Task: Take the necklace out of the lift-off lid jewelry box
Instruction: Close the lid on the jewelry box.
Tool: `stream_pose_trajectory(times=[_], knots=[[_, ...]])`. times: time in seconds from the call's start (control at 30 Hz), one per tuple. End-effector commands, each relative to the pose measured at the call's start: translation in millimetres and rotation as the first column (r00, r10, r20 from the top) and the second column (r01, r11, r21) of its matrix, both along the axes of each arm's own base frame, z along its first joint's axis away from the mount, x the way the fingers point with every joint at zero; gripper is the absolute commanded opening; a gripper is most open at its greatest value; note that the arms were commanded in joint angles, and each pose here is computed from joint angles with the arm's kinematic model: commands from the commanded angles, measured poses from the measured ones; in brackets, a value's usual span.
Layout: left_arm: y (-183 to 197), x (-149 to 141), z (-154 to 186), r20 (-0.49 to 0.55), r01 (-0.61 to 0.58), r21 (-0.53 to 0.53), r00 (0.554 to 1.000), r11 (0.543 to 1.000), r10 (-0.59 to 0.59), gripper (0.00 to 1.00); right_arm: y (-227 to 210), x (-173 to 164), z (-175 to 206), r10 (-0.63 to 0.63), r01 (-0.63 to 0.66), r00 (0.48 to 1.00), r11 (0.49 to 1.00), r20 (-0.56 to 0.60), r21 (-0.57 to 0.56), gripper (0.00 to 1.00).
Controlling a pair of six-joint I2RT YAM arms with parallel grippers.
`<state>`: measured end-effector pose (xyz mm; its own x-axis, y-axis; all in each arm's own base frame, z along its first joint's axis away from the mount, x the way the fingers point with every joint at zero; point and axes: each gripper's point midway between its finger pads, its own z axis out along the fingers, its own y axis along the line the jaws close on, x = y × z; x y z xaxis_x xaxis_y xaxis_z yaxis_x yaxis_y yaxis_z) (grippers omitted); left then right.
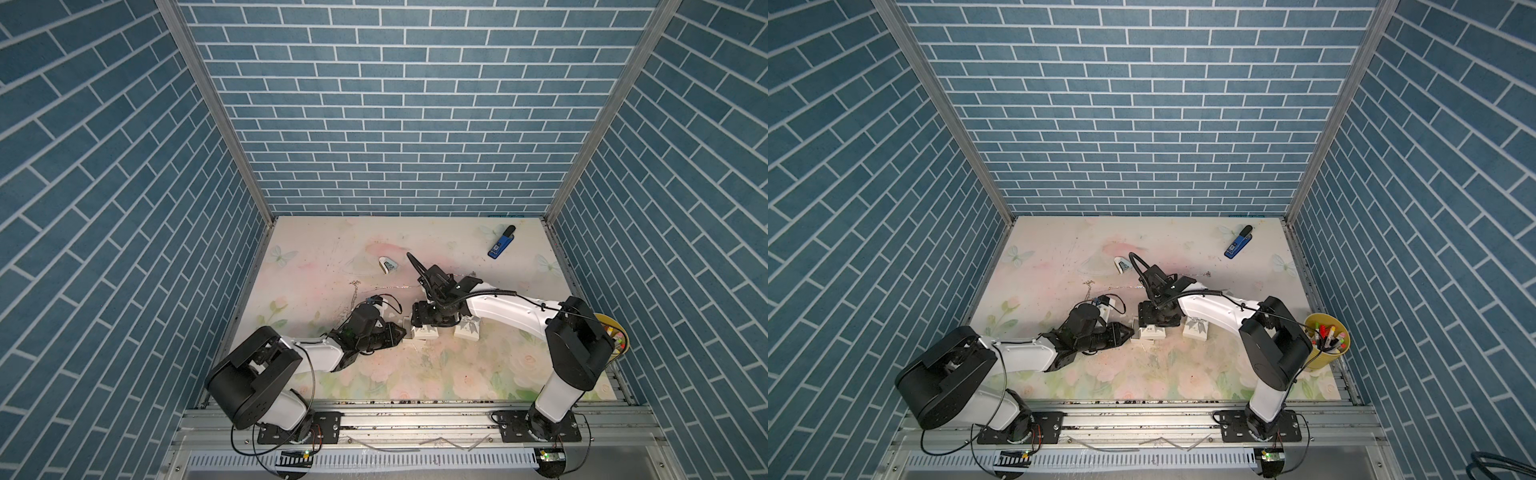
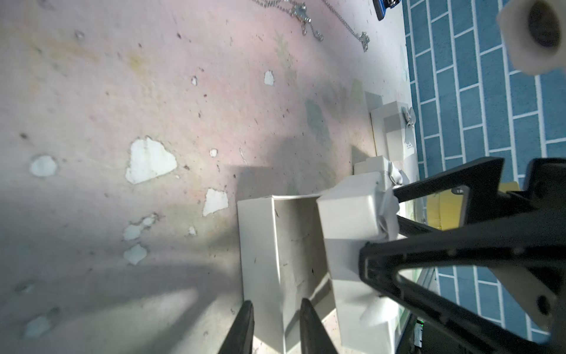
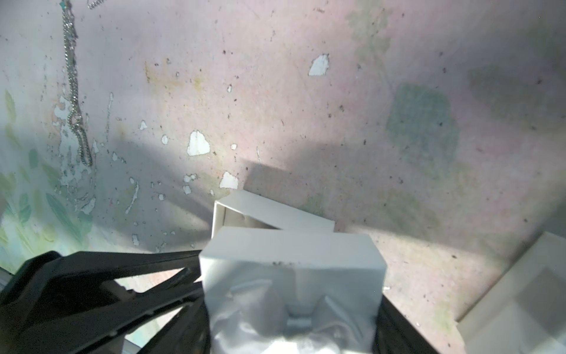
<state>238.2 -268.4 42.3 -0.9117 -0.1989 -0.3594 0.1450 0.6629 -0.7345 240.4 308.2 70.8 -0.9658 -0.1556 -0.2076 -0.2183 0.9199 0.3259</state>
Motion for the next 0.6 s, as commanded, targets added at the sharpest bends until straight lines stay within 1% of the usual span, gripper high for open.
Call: stream_pose_trajectory(times=[0.0, 0.23, 0.57], knots=[[-8, 2, 6, 0.015, 0.014, -0.068, 1.0, 0.998, -0.013, 0.25, 2, 5, 5, -0.047, 0.047, 0.999, 0.999, 0.018, 0.012, 0.65], [-8, 3, 5, 0.007, 0.003, -0.071, 1.0, 0.997, -0.002, 0.22, 5, 9, 0, -0.043, 0.043, 0.999, 0.999, 0.019, 0.002, 0.65], [-6, 2, 4, -0.006, -0.018, -0.084, 1.0, 0.996, 0.018, 0.19, 14, 9, -6, -0.043, 0.043, 0.999, 0.998, 0.0, 0.043, 0.65]])
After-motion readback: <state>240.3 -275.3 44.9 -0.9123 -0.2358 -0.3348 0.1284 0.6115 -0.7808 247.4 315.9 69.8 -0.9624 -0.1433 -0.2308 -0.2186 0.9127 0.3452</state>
